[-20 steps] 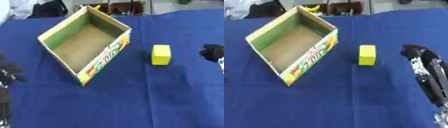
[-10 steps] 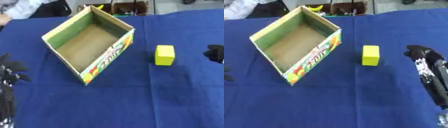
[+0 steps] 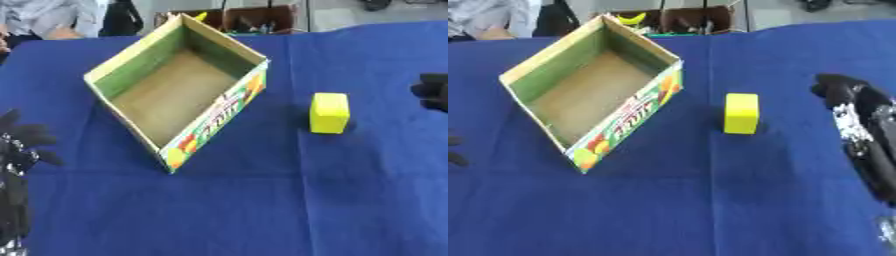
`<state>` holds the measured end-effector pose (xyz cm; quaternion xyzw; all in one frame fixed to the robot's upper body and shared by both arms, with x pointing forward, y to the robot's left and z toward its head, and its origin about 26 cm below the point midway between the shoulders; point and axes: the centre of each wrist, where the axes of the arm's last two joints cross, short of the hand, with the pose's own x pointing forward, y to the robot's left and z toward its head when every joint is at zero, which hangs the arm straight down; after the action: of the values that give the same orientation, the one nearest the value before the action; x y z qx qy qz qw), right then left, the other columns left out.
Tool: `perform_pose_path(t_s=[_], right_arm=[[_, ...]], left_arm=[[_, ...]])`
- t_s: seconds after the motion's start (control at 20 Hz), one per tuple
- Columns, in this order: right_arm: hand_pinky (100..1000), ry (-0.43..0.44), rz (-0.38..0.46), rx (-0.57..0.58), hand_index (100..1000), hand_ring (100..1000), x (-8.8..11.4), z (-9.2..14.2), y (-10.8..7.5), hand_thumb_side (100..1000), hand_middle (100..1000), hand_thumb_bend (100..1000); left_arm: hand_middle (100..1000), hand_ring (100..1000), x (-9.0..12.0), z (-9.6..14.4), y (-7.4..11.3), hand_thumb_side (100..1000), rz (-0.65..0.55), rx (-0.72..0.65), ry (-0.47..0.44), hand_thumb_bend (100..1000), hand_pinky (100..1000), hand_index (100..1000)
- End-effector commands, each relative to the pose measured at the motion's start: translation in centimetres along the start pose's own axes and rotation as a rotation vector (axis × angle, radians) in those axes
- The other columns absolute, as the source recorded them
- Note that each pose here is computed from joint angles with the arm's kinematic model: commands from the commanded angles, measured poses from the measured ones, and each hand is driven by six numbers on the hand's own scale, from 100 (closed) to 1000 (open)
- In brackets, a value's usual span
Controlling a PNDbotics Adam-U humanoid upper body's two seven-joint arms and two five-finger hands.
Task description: Pick up objects on the table and place them in the box.
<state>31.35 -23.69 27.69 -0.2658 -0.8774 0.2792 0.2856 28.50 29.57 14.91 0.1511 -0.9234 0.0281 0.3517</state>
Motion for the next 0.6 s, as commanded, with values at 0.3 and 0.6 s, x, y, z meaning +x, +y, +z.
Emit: perform_pose_path(t_s=[0.3, 0.6], right_arm=[[787, -0.084, 0.561, 0.256, 842, 831, 4.0, -4.7, -4.1, 972, 800, 116], [802, -0.093, 0.671, 0.437, 872, 856, 4.2, -8.1, -4.4, 965, 787, 502]], left_arm=[[610, 603, 0.5, -0.2, 0.6, 968, -0.024, -0.022, -0.018, 100, 411, 873], [611, 603, 0.5, 0.0, 0.6, 968, -0.028, -0.031, -0.009, 100, 411, 872]])
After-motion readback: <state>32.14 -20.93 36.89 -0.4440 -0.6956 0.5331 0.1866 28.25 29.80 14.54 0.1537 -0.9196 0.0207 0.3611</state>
